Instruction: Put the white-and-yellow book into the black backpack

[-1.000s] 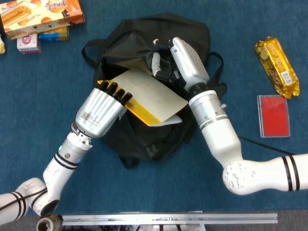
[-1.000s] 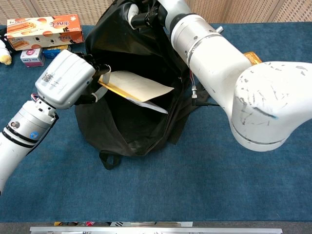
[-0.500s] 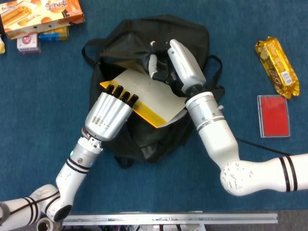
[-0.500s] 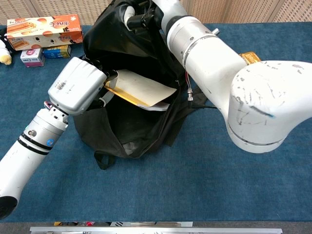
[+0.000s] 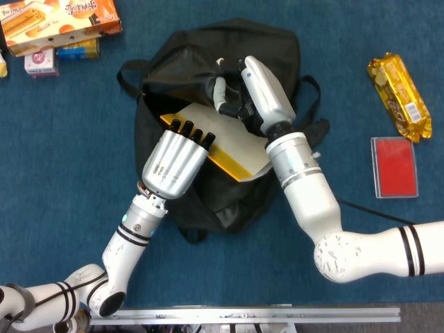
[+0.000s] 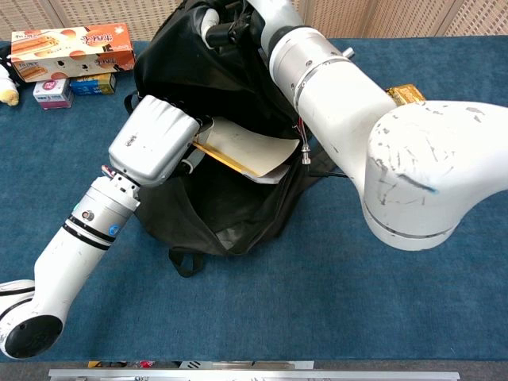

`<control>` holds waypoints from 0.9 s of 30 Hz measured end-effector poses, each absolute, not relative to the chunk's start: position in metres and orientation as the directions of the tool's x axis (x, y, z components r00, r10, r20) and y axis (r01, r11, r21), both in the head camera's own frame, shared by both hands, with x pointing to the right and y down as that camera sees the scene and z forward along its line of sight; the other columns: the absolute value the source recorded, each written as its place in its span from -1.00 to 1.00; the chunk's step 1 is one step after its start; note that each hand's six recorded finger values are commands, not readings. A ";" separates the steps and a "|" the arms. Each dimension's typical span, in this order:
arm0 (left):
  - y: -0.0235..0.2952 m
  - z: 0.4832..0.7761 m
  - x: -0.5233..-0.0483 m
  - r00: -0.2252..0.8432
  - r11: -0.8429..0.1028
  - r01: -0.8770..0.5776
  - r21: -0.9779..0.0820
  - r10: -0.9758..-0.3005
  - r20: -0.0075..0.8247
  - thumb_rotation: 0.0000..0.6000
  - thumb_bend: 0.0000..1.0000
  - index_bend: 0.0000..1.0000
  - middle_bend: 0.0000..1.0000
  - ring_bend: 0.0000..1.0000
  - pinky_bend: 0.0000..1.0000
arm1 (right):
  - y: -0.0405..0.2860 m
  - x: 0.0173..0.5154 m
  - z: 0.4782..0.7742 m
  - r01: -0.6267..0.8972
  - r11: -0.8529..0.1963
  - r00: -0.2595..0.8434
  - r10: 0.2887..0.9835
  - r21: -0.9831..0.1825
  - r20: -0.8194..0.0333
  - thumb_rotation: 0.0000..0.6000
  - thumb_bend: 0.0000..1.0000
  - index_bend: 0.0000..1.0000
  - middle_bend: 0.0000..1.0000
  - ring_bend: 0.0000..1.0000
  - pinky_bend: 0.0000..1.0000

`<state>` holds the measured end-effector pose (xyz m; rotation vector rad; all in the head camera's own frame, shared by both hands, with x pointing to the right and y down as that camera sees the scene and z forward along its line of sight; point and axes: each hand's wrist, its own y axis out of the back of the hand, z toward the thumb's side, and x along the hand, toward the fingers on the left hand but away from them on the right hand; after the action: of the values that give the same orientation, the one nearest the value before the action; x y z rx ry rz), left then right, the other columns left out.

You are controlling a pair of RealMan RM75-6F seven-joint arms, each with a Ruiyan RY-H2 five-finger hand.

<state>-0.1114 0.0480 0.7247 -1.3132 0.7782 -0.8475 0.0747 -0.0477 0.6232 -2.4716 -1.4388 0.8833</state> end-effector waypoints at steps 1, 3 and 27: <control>0.048 0.726 -0.110 0.491 0.059 0.090 -0.994 -0.871 -0.008 1.00 -0.28 0.48 0.43 0.09 0.25 | -0.048 0.075 0.623 0.746 -0.529 0.367 0.833 -0.404 -0.414 1.00 0.54 0.75 0.37 0.25 0.75; 0.048 0.728 -0.110 0.490 0.060 0.099 -0.993 -0.872 -0.004 1.00 -0.28 0.48 0.43 0.09 0.25 | -0.048 0.075 0.623 0.747 -0.528 0.367 0.834 -0.404 -0.412 1.00 0.54 0.75 0.37 0.25 0.75; 0.062 0.728 -0.136 0.414 0.060 0.186 -0.981 -0.910 0.023 1.00 -0.61 -0.43 -0.22 -0.43 0.06 | -0.051 0.083 0.624 0.753 -0.526 0.369 0.834 -0.394 -0.410 1.00 0.54 0.75 0.37 0.25 0.75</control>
<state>-0.1361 0.0615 0.7280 -1.2255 0.7650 -0.9650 0.0834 -0.0513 0.6237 -2.4805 -1.4491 0.8711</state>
